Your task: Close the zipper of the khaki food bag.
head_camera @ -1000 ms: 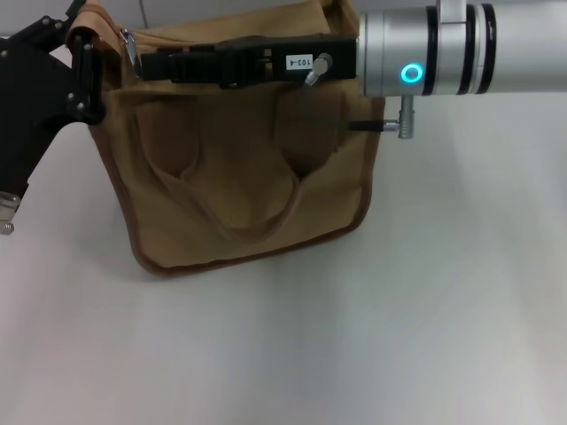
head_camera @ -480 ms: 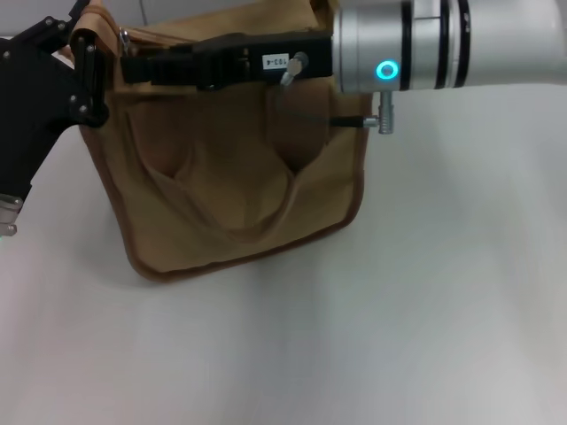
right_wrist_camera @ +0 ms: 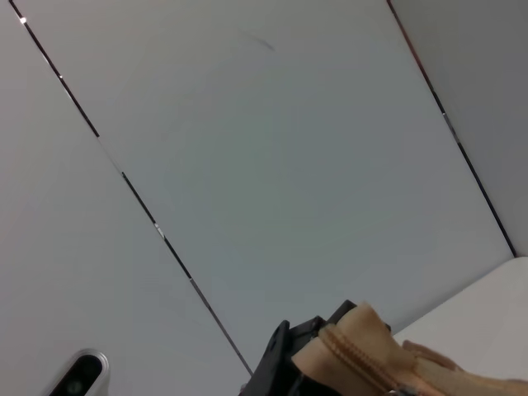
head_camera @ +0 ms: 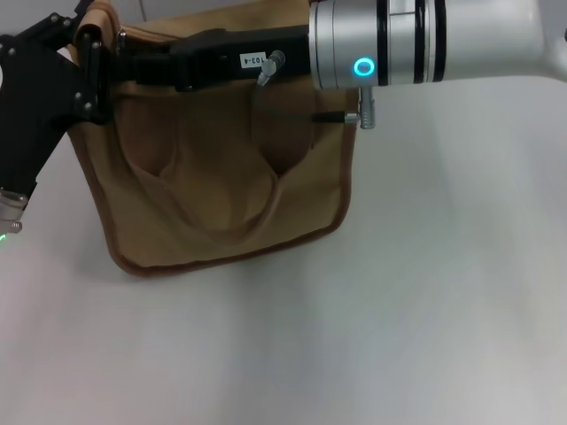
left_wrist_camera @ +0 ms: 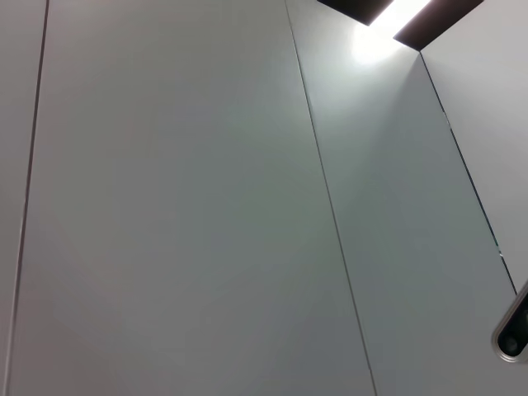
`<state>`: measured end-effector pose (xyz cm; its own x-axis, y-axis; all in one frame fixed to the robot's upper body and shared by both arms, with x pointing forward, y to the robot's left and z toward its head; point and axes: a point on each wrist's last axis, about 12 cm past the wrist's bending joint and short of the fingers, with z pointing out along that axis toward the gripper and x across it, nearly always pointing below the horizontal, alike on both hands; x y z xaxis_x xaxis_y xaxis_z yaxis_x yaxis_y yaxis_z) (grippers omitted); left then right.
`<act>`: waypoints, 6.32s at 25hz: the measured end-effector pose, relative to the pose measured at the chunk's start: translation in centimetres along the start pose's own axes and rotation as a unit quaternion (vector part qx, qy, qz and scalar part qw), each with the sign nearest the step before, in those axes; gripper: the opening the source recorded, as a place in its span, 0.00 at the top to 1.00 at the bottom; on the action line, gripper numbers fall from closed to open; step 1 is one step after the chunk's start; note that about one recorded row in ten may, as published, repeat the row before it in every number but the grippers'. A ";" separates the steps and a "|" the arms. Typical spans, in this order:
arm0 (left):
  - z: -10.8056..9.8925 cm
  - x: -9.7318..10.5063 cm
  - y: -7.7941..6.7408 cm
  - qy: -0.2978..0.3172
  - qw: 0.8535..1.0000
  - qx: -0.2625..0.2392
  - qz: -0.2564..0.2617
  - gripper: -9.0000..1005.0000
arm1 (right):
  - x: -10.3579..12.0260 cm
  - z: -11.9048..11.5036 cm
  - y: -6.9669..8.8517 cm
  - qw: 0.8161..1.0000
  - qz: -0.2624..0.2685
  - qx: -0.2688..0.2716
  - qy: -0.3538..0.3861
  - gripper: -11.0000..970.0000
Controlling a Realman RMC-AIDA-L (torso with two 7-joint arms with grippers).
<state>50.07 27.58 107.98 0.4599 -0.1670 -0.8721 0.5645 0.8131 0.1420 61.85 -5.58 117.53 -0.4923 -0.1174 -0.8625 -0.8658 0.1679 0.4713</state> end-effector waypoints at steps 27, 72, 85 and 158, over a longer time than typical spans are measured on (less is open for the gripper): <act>-1.0 -0.3 0.6 -0.001 0.999 -0.033 0.005 0.96 | 1.4 -2.1 -0.5 0.999 -0.030 0.013 -0.019 0.93; -0.9 -0.3 -0.4 -0.012 1.000 -0.017 -0.013 0.95 | 0.5 0.0 0.9 0.997 -0.079 -0.005 -0.003 0.72; -1.2 -0.3 -0.3 -0.011 1.000 -0.026 -0.011 0.95 | 0.8 -0.4 0.8 0.996 -0.089 0.000 -0.015 0.89; -1.3 -0.4 -0.6 -0.019 1.000 -0.021 -0.013 0.94 | 2.0 -0.6 0.6 0.993 -0.116 0.010 -0.019 0.93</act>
<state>48.62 27.91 107.66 0.4710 -0.2091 -0.8570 0.5485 0.8303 0.0988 60.27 -6.32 116.23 -0.2766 -0.1184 -0.9537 -0.9533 0.1594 0.2567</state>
